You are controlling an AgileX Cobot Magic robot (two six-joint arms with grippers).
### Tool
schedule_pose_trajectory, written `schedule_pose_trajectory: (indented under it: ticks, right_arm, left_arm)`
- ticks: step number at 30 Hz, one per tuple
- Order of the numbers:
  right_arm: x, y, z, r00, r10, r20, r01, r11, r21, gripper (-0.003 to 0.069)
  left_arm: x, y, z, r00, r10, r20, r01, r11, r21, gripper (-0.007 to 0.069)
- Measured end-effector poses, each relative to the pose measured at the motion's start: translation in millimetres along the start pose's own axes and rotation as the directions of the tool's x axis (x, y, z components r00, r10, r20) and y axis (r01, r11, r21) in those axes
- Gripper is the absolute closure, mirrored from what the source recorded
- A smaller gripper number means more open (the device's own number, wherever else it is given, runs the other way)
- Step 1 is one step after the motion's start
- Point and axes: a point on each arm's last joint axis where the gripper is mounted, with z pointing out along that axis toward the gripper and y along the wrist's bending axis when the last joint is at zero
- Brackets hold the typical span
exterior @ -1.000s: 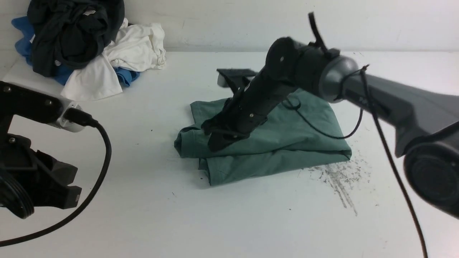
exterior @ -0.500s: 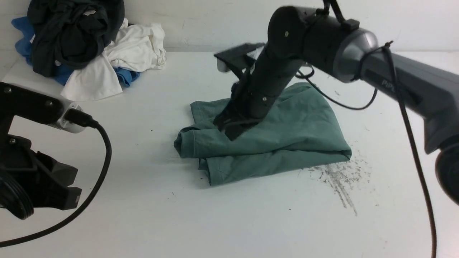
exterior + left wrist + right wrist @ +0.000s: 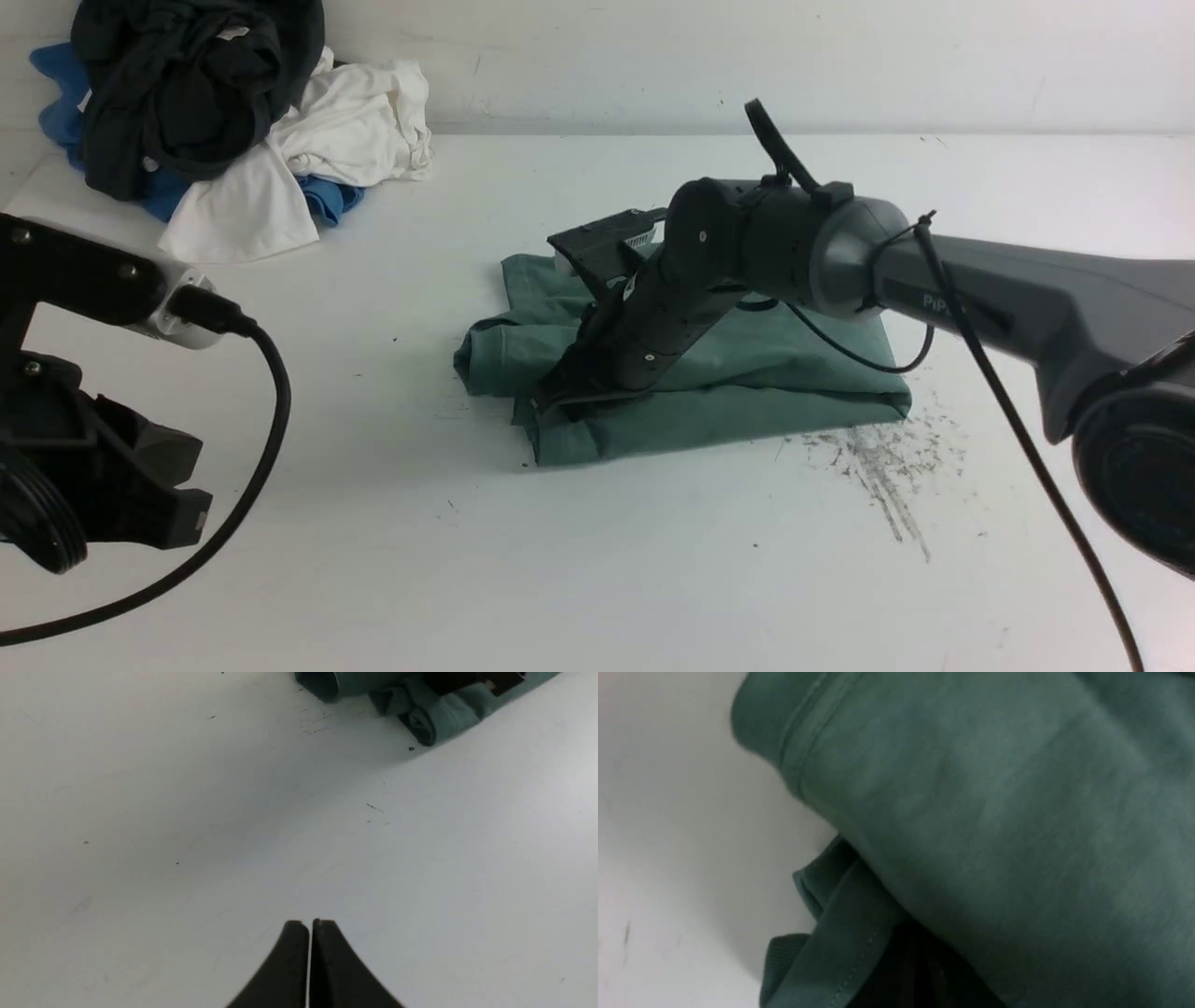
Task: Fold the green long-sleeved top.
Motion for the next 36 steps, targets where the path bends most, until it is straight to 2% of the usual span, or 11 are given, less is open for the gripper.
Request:
schedule_pose_trajectory:
  ticks: [6,11,12,15,19,20,21,23,26,32,36]
  right_arm:
    - [-19,3,-12,0.999,-0.002,0.049,0.003,1.000,-0.020,0.0671]
    - [-35,11,-55,0.994,-0.103,-0.022,0.103,0.995,-0.012,0.0671]
    - [-37,12,-68,0.991,-0.130,-0.043,0.130,0.991,0.006,0.0671]
    - [-44,14,-138,0.980,-0.190,-0.058,0.197,0.967,0.164,0.0671]
    - [-46,19,-250,0.977,-0.189,0.099,0.141,0.921,0.363,0.0671]
    - [-46,20,-256,0.976,-0.190,0.110,0.138,0.920,0.368,0.0671]
    - [-37,26,-296,0.966,-0.195,0.171,0.114,0.911,0.395,0.0671]
    - [-27,33,-321,0.958,-0.199,0.206,0.102,0.910,0.402,0.0671]
    - [17,52,-369,0.945,-0.195,0.262,0.085,0.920,0.382,0.0671]
    - [85,64,-379,0.877,-0.265,0.401,0.102,0.918,0.383,0.0671]
    - [144,67,-360,0.764,-0.312,0.565,0.082,0.915,0.395,0.0671]
  left_arm:
    - [1,-2,-6,1.000,0.005,0.016,-0.005,1.000,-0.001,0.0632]
    - [2,-5,-18,0.997,0.047,0.061,-0.046,0.999,-0.012,0.0632]
    - [2,-5,-22,0.995,0.057,0.079,-0.055,0.998,-0.017,0.0632]
    - [3,-8,-44,0.971,0.107,0.215,-0.093,0.993,-0.075,0.0632]
    - [23,-14,-67,0.900,0.203,0.387,-0.144,0.974,-0.175,0.0632]
    - [22,-14,-68,0.896,0.206,0.393,-0.145,0.973,-0.179,0.0632]
    - [33,-15,-71,0.866,0.229,0.444,-0.146,0.966,-0.213,0.0632]
    - [45,-16,-71,0.836,0.247,0.491,-0.139,0.959,-0.246,0.0632]
    - [73,-16,-69,0.756,0.273,0.594,-0.096,0.945,-0.313,0.0632]
    - [99,-17,-68,0.658,0.302,0.689,-0.044,0.930,-0.366,0.0632]
    - [107,-18,-67,0.630,0.308,0.712,-0.031,0.927,-0.374,0.0632]
